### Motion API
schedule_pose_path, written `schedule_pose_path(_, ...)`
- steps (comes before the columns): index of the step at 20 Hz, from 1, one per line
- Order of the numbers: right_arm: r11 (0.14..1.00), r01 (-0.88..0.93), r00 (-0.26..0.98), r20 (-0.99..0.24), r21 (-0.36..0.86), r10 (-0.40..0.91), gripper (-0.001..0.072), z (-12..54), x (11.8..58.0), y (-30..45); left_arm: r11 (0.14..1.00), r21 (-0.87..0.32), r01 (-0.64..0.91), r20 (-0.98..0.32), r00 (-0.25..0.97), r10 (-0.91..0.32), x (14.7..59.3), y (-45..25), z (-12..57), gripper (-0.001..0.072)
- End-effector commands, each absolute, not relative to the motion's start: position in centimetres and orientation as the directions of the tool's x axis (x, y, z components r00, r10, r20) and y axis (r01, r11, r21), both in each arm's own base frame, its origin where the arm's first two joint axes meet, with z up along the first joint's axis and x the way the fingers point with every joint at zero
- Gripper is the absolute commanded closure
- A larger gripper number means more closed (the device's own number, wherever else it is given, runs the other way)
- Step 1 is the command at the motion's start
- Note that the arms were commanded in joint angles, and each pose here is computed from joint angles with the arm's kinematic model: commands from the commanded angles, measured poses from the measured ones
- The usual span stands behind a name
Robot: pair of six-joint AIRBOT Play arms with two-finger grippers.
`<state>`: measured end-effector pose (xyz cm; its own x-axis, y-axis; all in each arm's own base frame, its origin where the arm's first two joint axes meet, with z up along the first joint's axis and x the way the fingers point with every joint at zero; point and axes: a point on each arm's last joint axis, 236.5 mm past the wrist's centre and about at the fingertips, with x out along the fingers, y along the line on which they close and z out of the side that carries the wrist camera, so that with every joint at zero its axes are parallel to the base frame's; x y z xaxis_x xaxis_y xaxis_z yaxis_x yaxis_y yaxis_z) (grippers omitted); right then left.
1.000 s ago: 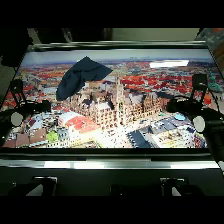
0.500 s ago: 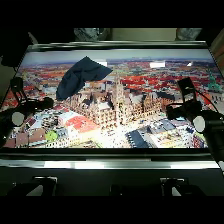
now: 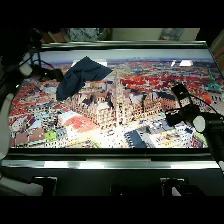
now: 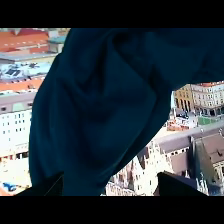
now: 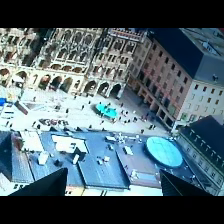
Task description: Fold the shirts.
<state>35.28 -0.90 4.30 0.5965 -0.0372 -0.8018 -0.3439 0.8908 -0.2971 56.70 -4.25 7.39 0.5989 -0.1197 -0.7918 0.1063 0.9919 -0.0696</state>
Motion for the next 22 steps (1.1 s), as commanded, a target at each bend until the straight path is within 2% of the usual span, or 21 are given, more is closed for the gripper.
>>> schedule_pose_path(1,0.896,-0.368,0.526,-0.85,-0.25,-0.021,0.0026,3.2,33.6,-0.5,0.98,-0.124,0.156,-0.875,0.449,-0.182,60.3,-6.6,1.2,-0.0013)
schedule_pose_path(4,0.901,-0.371,0.508,-0.861,-0.225,-0.006,0.0027,2.9,33.2,-0.2,0.976,-0.158,0.153,-0.836,0.505,-0.215,62.1,-7.6,-3.0,-0.0013)
schedule_pose_path(6,0.904,-0.372,0.501,-0.866,-0.211,0.003,0.0031,2.8,33.0,0.1,0.964,-0.184,0.192,-0.828,0.498,-0.257,62.0,-9.0,-5.1,-0.0013)
schedule_pose_path(8,0.907,-0.373,0.492,-0.87,-0.196,0.014,0.0032,2.7,32.8,0.3,0.963,-0.126,0.237,-0.821,0.52,-0.235,62.7,-9.1,-5.7,-0.0013)
schedule_pose_path(10,0.908,-0.373,0.488,-0.873,-0.193,0.015,0.0032,2.7,32.7,0.3,0.97,-0.021,0.244,-0.802,0.575,-0.163,64.0,-7.7,-5.2,-0.0013)
schedule_pose_path(11,0.907,-0.373,0.489,-0.872,-0.193,0.015,0.0032,2.7,32.7,0.3,0.973,0.016,0.23,-0.794,0.594,-0.127,64.4,-6.8,-5.1,0.0034)
schedule_pose_path(14,0.907,-0.373,0.49,-0.872,-0.194,0.015,0.0032,2.7,32.7,0.3,0.986,0.005,0.168,-0.834,0.544,-0.089,63.4,-5.5,-6.7,0.0534)
schedule_pose_path(15,0.907,-0.373,0.492,-0.87,-0.196,0.014,0.0032,2.7,32.8,0.3,0.986,-0.002,0.167,-0.859,0.504,-0.087,62.6,-5.3,-7.6,0.0674)
schedule_pose_path(17,0.905,-0.369,0.51,-0.86,-0.212,0.007,0.0032,3.0,33.2,0.1,0.985,-0.002,0.171,-0.869,0.488,-0.087,62.0,-5.3,-7.1,0.0674)
schedule_pose_path(18,0.902,-0.364,0.529,-0.849,-0.231,-0.003,0.0032,3.4,33.7,-0.1,0.983,0.008,0.186,-0.839,0.537,-0.095,62.7,-5.6,-4.8,0.0675)
schedule_pose_path(20,0.894,-0.345,0.587,-0.809,-0.286,-0.033,0.0032,5.8,35.1,-0.8,0.977,0.031,0.212,-0.694,0.708,-0.132,64.6,-6.8,4.4,0.0676)
schedule_pose_path(22,0.889,-0.294,0.659,-0.748,-0.351,-0.077,0.0031,9.9,36.8,-1.9,0.974,0.014,0.227,-0.529,0.828,-0.186,63.4,-8.6,15.8,0.0676)
